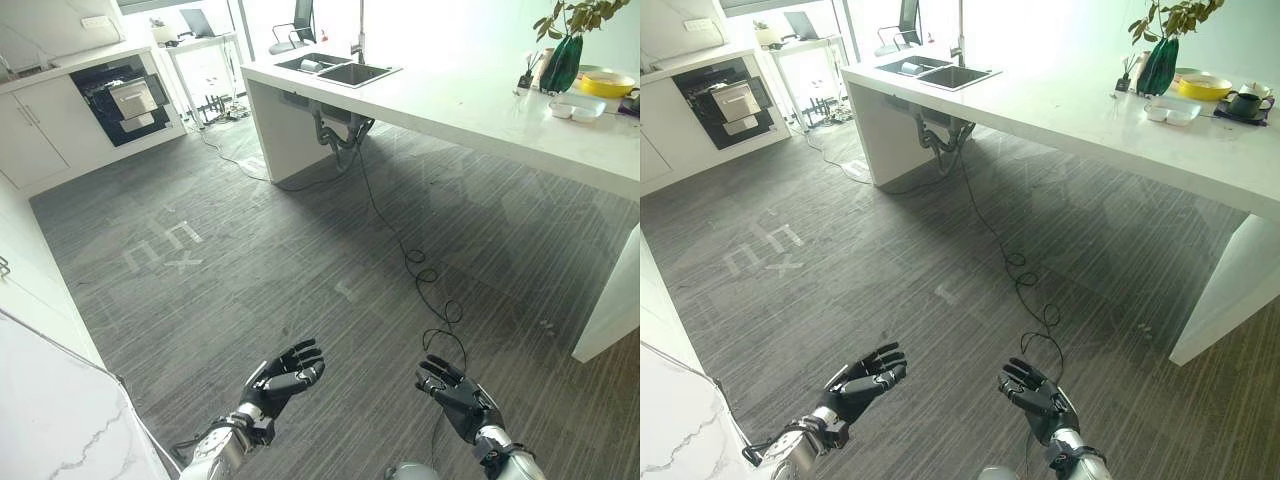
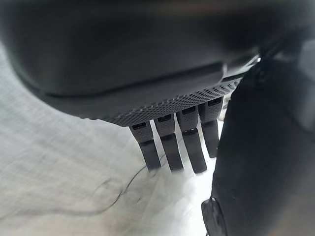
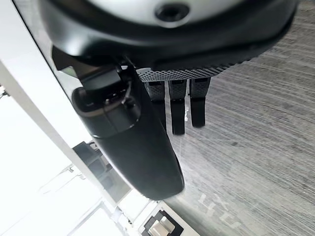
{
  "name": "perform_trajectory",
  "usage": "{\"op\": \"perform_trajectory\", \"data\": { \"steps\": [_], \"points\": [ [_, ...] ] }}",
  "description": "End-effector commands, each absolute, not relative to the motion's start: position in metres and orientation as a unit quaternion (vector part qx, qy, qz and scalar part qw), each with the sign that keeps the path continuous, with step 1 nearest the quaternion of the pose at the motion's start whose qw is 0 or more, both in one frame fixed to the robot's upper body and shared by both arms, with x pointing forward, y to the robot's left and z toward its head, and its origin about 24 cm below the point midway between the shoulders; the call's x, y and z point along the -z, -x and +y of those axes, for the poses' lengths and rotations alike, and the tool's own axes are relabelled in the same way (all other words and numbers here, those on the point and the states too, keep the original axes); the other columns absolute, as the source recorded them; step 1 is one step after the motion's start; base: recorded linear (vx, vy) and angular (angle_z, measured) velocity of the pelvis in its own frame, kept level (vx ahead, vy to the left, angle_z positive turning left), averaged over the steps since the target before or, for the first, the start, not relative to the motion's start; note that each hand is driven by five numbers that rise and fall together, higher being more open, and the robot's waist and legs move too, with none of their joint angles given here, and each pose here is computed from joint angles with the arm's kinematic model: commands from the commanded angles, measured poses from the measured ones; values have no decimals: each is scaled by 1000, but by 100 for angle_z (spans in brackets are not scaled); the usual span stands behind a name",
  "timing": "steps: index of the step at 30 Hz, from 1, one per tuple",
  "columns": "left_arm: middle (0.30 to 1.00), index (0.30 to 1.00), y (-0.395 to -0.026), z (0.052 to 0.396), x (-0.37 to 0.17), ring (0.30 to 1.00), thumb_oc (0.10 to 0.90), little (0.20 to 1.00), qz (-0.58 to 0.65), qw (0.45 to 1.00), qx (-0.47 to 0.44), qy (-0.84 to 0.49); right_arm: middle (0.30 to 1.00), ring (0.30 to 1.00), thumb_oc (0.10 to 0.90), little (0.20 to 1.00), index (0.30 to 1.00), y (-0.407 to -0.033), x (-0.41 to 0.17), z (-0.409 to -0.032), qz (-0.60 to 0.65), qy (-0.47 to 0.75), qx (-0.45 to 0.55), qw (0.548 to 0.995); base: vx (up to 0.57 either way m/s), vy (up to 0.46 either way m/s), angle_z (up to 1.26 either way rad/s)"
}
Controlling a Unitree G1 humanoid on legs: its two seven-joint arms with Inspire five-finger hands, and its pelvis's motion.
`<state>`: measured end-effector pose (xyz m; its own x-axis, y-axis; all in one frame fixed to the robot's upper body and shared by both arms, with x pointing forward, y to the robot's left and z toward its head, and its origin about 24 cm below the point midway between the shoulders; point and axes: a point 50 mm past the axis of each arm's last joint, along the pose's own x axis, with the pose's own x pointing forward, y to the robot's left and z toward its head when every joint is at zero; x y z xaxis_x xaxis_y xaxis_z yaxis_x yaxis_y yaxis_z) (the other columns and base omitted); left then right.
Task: Place the dishes in the dishwasher.
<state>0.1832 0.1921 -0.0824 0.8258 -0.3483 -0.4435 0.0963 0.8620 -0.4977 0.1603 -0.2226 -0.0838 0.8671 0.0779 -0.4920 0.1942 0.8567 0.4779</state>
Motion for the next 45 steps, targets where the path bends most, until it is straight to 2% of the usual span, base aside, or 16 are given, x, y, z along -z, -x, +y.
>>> {"op": "perform_trajectory", "data": {
  "steps": [1,3,6,8,12,16,25,28,32,34,42,45],
  "points": [
    [900,900,-206,197,69,900,800,900,241,942,130,196,900,900,800,900,900,-188,69,-223,238,-218,9,946,0,0,0],
    [900,900,-196,199,87,900,800,900,297,932,122,166,900,900,800,900,900,-176,89,-227,305,-173,15,937,3,-79,5],
    [900,900,-162,207,126,900,800,900,405,904,85,113,900,900,800,900,900,-150,117,-235,358,-183,44,914,134,-210,17],
    [900,900,-147,214,137,900,800,900,425,902,16,75,900,900,800,900,900,-140,120,-242,362,-168,58,915,133,-252,1],
    [900,900,-160,215,130,900,800,900,387,919,20,69,900,900,800,900,900,-146,115,-258,355,-130,49,925,148,-115,-16],
    [900,900,-162,210,129,900,800,900,381,921,23,77,900,900,800,900,900,-140,121,-258,384,-86,43,918,489,196,-24],
    [900,900,-148,209,136,900,800,900,408,908,38,90,900,900,800,900,900,-119,134,-251,420,-84,63,901,460,211,-3],
    [900,900,-151,208,132,900,800,900,399,911,71,71,900,900,800,900,900,-125,131,-245,402,-88,73,908,364,270,8],
    [900,900,-159,207,128,900,800,900,390,916,73,68,900,900,800,900,900,-137,127,-237,373,-103,86,918,237,108,73],
    [900,900,-165,203,125,900,800,900,382,917,97,62,900,900,800,900,900,-141,124,-241,355,-115,109,921,297,-208,67],
    [900,900,-171,187,121,900,800,900,344,924,154,64,900,900,800,900,900,-110,129,-265,366,-125,142,911,439,-263,73],
    [900,900,-164,190,126,900,800,900,366,920,131,51,900,900,800,900,900,-103,135,-259,385,-126,168,899,549,-452,11]
  ]
}}
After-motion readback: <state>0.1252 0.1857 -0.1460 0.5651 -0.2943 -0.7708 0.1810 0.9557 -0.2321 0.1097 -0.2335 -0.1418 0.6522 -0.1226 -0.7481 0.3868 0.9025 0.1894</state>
